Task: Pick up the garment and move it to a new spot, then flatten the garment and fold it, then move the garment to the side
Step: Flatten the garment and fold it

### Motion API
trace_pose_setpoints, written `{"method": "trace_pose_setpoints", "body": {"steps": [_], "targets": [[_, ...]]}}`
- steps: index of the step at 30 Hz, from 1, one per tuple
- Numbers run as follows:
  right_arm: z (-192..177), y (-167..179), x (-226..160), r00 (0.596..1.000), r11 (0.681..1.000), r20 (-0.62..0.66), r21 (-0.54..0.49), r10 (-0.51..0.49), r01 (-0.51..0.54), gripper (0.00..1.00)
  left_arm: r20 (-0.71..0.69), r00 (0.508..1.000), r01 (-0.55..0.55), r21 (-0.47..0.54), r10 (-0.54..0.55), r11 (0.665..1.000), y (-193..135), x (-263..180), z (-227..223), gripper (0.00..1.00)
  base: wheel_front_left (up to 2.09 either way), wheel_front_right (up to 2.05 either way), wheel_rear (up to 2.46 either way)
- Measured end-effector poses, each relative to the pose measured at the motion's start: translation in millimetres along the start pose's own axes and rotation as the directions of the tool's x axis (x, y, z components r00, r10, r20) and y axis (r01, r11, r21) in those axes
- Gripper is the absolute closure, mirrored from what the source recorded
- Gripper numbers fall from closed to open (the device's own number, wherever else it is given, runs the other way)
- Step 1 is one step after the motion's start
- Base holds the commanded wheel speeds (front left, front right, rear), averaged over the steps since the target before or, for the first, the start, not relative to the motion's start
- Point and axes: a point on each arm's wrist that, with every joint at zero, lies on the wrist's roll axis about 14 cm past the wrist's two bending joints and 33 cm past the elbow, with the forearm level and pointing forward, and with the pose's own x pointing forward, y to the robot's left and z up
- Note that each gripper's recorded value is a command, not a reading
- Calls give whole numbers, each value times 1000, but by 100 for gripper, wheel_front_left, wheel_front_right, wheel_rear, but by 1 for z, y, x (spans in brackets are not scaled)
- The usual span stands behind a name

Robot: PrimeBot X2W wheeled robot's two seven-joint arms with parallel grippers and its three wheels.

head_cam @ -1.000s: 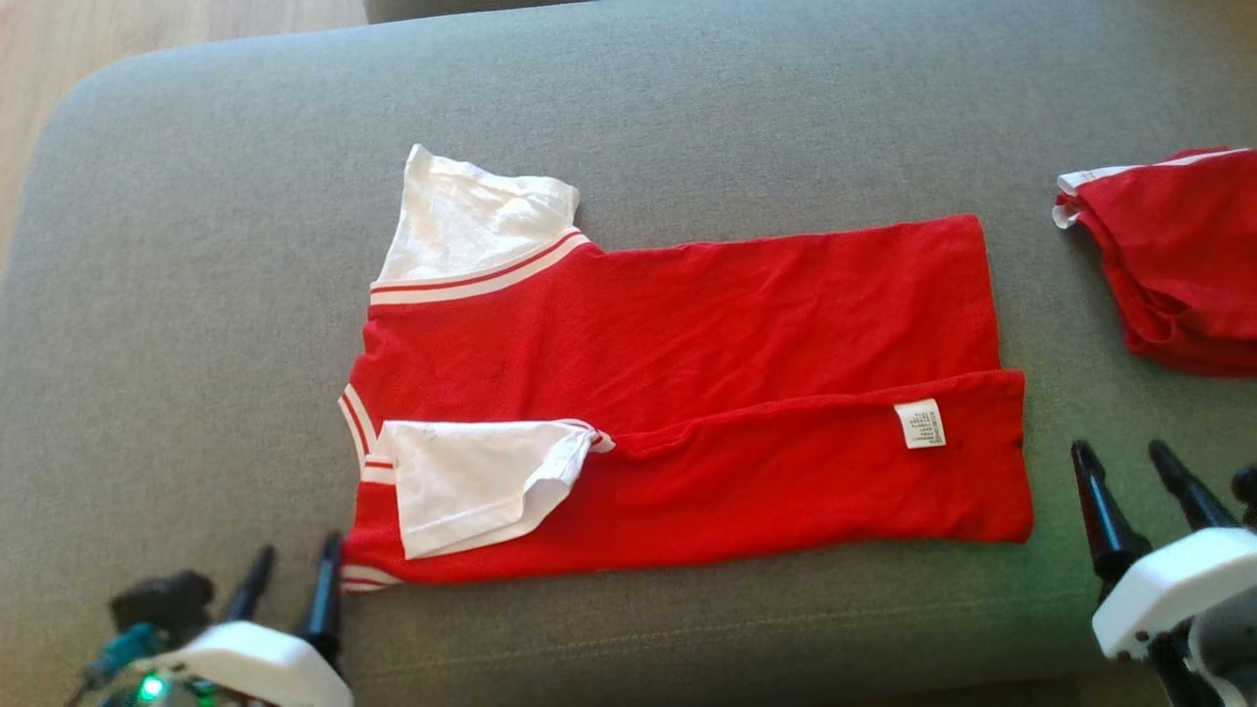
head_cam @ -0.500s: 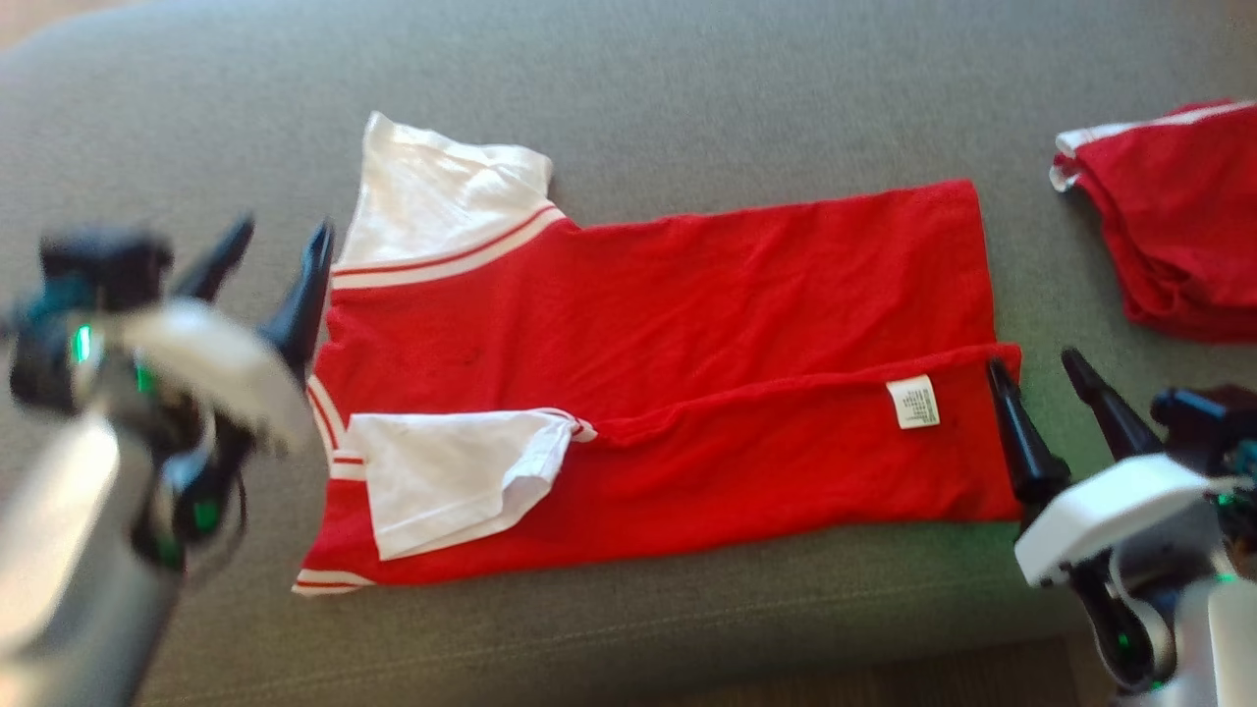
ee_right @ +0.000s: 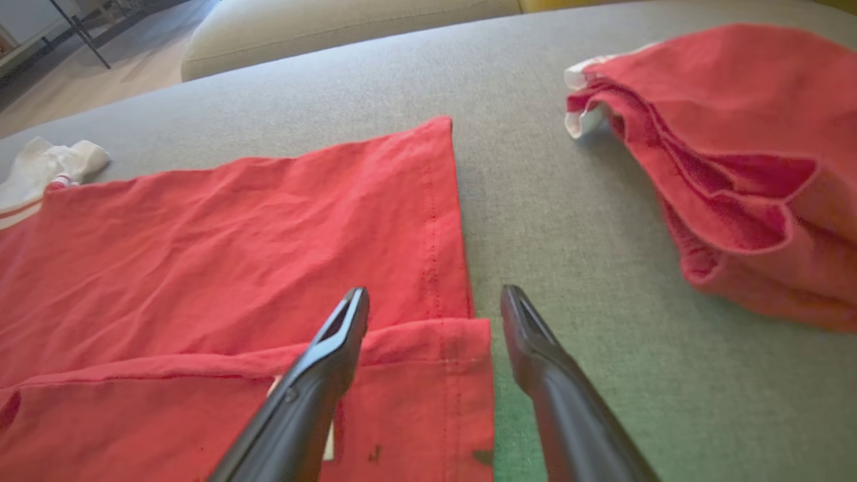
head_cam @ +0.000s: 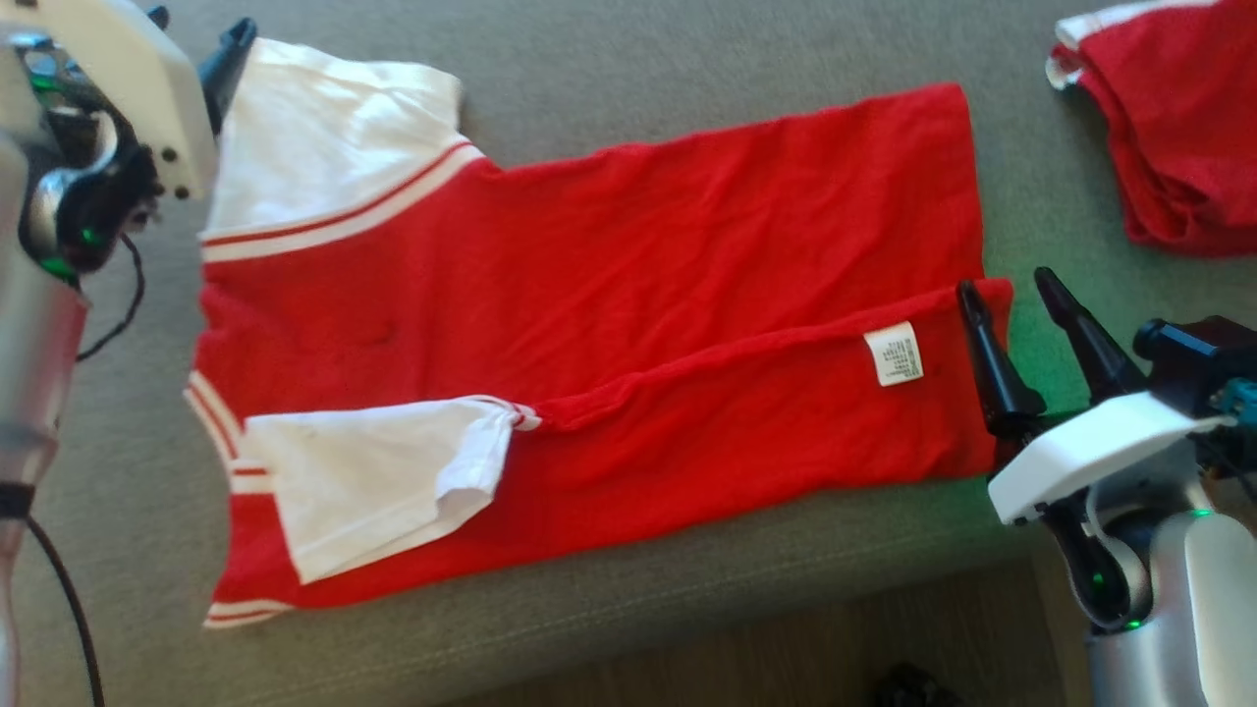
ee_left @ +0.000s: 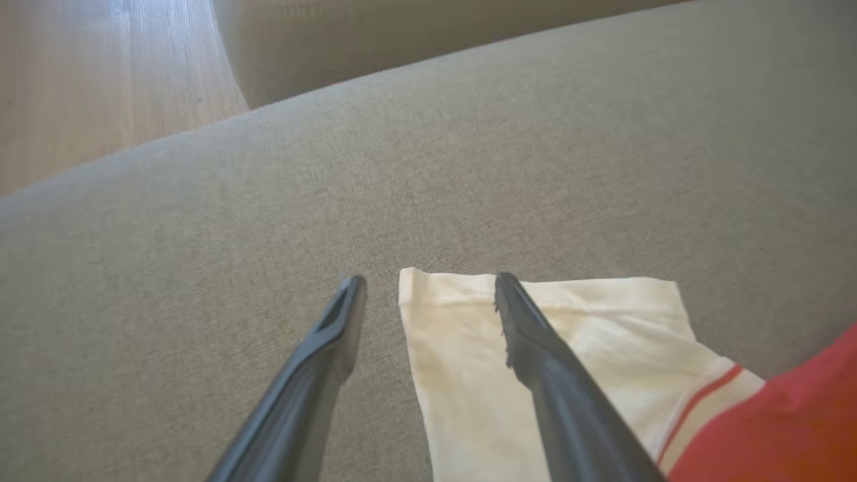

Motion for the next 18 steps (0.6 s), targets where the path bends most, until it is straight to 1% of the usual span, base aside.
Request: {"method": "trace_pose_setpoints", "body": {"steps": [5, 8, 10, 15, 16, 17, 18], "targets": [[-5, -8, 2, 1000, 1000, -5, 11, -23, 23, 0, -84, 996, 17, 35, -14, 999, -4, 24, -18, 0, 0, 0, 0], [-7, -16, 1, 999, 999, -6, 13, -46, 46, 0, -119, 993, 7, 67, 1, 998, -1, 36, -25, 0, 0, 0, 0], [-9, -20, -1, 998, 998, -7, 12, -58, 58, 0, -149, 989, 5, 86, 8, 996, 1, 40, -31, 0, 0, 0, 0], [-11, -25, -4, 997, 997, -10, 20, -71, 72, 0, -171, 985, -17, 116, 37, 993, 7, 44, -31, 0, 0, 0, 0], [-11, -25, -4, 997, 997, -9, 21, -72, 72, 0, -177, 983, -22, 118, 42, 993, 8, 44, -31, 3, 0, 0, 0], [-11, -25, -5, 997, 997, -8, 21, -72, 72, 0, -179, 983, -26, 118, 47, 993, 10, 43, -31, 22, 0, 0, 0], [-10, -25, -5, 997, 997, -6, 21, -72, 72, 0, -187, 981, -31, 117, 53, 993, 11, 43, -32, 53, 0, 0, 0]]}}
